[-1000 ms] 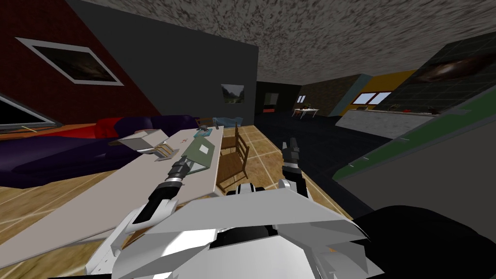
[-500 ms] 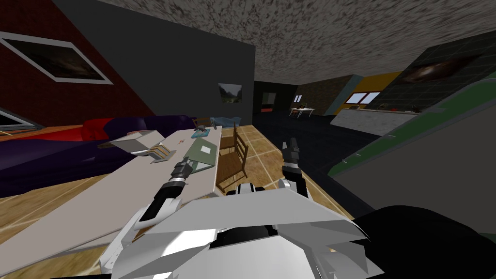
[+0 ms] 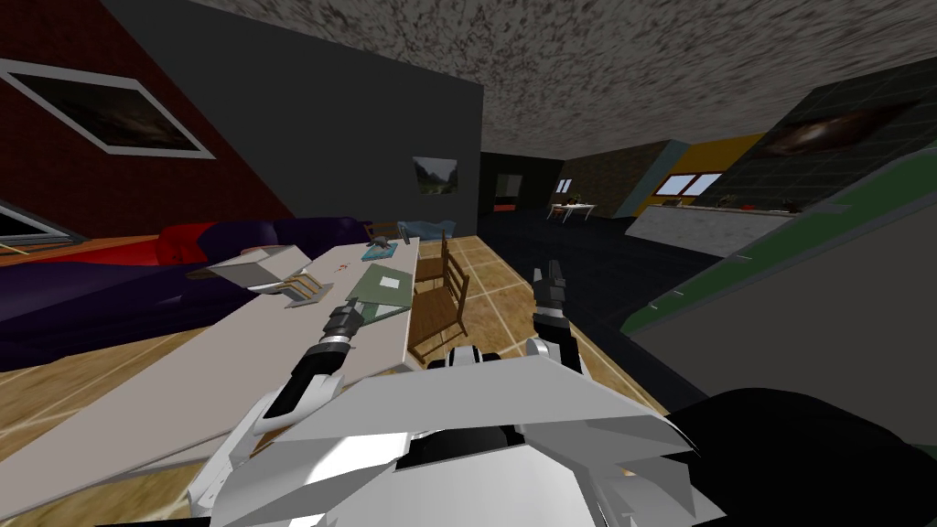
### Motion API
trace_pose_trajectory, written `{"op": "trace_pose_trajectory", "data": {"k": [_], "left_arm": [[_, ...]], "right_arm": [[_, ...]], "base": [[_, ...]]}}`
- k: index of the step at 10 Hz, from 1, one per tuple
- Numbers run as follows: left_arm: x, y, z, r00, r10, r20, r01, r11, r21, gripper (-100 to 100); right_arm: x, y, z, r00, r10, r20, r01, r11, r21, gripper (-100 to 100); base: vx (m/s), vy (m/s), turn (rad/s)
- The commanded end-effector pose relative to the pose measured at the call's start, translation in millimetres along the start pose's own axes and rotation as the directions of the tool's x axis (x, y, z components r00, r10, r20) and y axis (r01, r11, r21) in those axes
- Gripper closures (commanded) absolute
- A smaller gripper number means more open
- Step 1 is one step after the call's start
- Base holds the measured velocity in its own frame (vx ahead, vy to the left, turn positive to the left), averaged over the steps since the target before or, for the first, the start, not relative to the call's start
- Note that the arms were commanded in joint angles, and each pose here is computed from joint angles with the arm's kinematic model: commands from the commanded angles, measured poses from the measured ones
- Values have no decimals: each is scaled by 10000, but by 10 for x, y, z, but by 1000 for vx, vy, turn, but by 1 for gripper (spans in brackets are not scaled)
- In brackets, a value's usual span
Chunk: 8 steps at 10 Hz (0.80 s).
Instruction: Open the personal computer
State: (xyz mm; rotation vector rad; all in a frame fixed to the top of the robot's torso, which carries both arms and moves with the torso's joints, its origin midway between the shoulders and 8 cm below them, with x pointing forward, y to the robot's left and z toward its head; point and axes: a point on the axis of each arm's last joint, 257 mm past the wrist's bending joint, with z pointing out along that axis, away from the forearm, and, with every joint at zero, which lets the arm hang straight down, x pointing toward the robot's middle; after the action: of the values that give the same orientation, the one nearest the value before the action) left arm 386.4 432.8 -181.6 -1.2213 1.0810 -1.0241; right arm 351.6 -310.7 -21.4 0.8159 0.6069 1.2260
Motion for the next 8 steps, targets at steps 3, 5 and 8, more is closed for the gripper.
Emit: {"op": "trace_pose_trajectory", "data": {"k": [3,5,8], "left_arm": [[41,64,16,9961,-878,81,877,9961,38,100],[-12,-107,-61,9973,-727,77,727,9973,42,-100],[-30,-277,-137,9973,-728,28,728,9973,48,-100]], "right_arm": [[1,0,1,10000,1,-1,-1,10000,-2,0],[0,0,0,10000,0,0,0,10000,0,0],[0,0,0,10000,-1,0,1,10000,0,0]], "base": [[-22,18,-71],[25,-8,32],[40,-4,17]]}}
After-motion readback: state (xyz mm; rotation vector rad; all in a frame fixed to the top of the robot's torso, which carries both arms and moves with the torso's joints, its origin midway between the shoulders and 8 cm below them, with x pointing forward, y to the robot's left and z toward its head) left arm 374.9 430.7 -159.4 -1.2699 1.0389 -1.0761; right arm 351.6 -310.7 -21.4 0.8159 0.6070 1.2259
